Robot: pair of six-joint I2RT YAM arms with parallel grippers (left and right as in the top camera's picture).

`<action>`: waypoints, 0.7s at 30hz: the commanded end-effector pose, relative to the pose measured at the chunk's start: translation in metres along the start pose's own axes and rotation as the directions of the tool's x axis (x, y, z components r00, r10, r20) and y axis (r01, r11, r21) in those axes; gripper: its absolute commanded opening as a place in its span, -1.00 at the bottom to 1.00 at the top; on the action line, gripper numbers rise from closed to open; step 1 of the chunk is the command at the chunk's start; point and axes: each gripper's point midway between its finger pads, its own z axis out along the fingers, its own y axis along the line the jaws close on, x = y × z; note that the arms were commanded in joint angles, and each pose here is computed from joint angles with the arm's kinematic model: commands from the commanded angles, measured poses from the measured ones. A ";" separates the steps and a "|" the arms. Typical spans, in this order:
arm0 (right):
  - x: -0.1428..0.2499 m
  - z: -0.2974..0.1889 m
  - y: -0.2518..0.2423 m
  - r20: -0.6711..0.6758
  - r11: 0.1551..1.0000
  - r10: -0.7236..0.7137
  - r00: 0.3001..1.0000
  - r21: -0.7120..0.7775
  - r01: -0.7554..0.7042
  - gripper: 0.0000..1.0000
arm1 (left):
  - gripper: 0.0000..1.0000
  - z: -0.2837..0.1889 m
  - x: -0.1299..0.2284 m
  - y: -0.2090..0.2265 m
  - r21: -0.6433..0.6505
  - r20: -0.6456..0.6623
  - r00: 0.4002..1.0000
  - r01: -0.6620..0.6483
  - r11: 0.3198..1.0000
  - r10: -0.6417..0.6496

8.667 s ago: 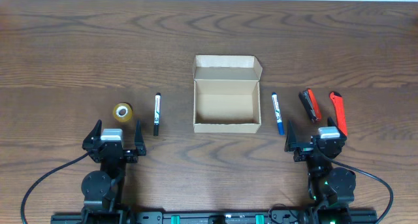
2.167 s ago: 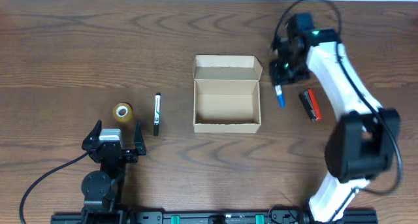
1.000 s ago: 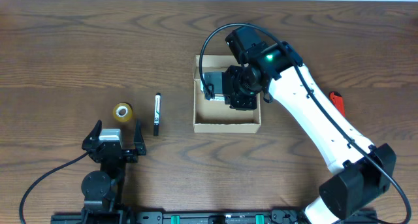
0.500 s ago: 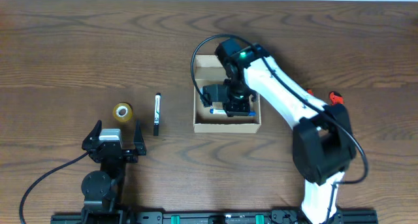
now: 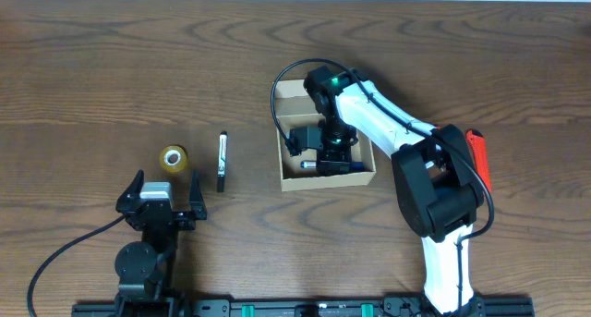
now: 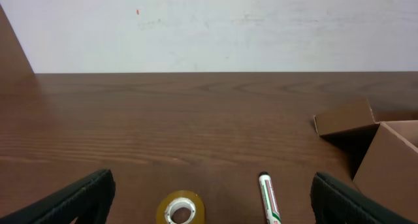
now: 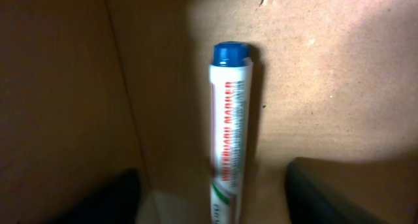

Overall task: Pack container
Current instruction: 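Open right gripper and withdraw toward the red stapler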

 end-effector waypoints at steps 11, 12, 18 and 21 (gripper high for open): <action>-0.019 -0.102 -0.001 0.191 0.975 0.180 0.965 0.096 -0.201 0.89 | 0.90 0.001 0.018 -0.001 0.006 -0.051 0.999 0.010 1.000 -0.010; -0.020 -0.117 0.000 0.237 0.969 0.203 0.950 0.092 -0.230 0.95 | 0.90 0.001 0.018 -0.001 0.006 -0.051 0.999 0.010 1.000 -0.010; 0.021 -0.181 0.000 0.403 0.847 0.484 0.777 0.006 -0.531 0.98 | 0.91 0.001 0.018 -0.001 0.006 -0.051 0.999 0.010 1.000 -0.010; 0.060 -0.193 -0.005 0.402 0.775 0.576 0.712 0.008 -0.632 0.99 | 0.91 0.001 0.018 -0.001 0.006 -0.051 0.999 0.010 1.000 -0.010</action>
